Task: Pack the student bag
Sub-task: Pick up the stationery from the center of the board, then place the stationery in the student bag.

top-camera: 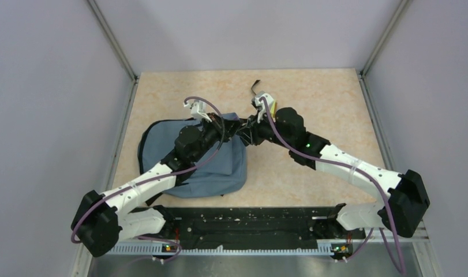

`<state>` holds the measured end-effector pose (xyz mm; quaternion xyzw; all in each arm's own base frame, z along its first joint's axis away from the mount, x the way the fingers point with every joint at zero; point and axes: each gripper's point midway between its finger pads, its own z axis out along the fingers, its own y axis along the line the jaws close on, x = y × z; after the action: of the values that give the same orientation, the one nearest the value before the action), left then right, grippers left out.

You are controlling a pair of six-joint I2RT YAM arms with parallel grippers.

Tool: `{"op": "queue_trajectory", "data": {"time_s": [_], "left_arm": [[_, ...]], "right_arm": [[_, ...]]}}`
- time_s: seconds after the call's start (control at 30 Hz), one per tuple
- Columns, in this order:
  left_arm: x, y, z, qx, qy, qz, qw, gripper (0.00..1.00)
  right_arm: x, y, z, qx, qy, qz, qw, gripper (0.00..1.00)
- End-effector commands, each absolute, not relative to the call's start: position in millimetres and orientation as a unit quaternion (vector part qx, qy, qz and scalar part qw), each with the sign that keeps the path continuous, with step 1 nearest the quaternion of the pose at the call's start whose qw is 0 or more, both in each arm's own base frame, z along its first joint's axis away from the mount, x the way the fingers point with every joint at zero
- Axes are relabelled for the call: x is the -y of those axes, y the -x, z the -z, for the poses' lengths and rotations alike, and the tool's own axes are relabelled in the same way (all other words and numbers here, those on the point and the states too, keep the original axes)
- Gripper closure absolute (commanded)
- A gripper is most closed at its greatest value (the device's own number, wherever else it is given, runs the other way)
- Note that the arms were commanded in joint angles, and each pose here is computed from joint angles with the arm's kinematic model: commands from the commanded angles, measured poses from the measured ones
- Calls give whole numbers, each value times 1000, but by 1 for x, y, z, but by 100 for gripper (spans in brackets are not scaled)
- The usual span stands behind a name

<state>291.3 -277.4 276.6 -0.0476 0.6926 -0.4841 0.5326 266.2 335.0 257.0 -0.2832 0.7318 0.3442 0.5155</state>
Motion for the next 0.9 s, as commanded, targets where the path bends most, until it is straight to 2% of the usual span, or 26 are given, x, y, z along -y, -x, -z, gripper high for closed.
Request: {"op": "queue_trajectory", "data": {"time_s": [0.0, 0.03, 0.07, 0.1, 0.17, 0.43, 0.63, 0.87], "left_arm": [[287, -288, -296, -684, 1, 485, 545, 100], [286, -287, -298, -685, -8, 480, 549, 100], [282, -286, -301, -690, -14, 469, 551, 100], [277, -286, -300, -703, -19, 453, 548, 100], [263, -286, -297, -735, -27, 412, 538, 100], [164, -275, -274, -824, -72, 263, 497, 100], [100, -268, -252, -865, -68, 142, 476, 98], [75, -276, -229, -880, -29, 114, 460, 99]], "right_arm": [[-339, -265, -275, -714, 286, -347, 537, 74], [-335, -266, -274, -716, 283, -340, 539, 53], [-330, -266, -275, -718, 279, -332, 545, 38], [-323, -268, -276, -719, 274, -320, 553, 27], [-306, -273, -277, -724, 257, -292, 569, 17], [-244, -295, -258, -748, 190, -273, 574, 14], [-230, -296, -255, -746, 190, -261, 583, 14], [-230, -296, -253, -745, 197, -260, 582, 14]]}}
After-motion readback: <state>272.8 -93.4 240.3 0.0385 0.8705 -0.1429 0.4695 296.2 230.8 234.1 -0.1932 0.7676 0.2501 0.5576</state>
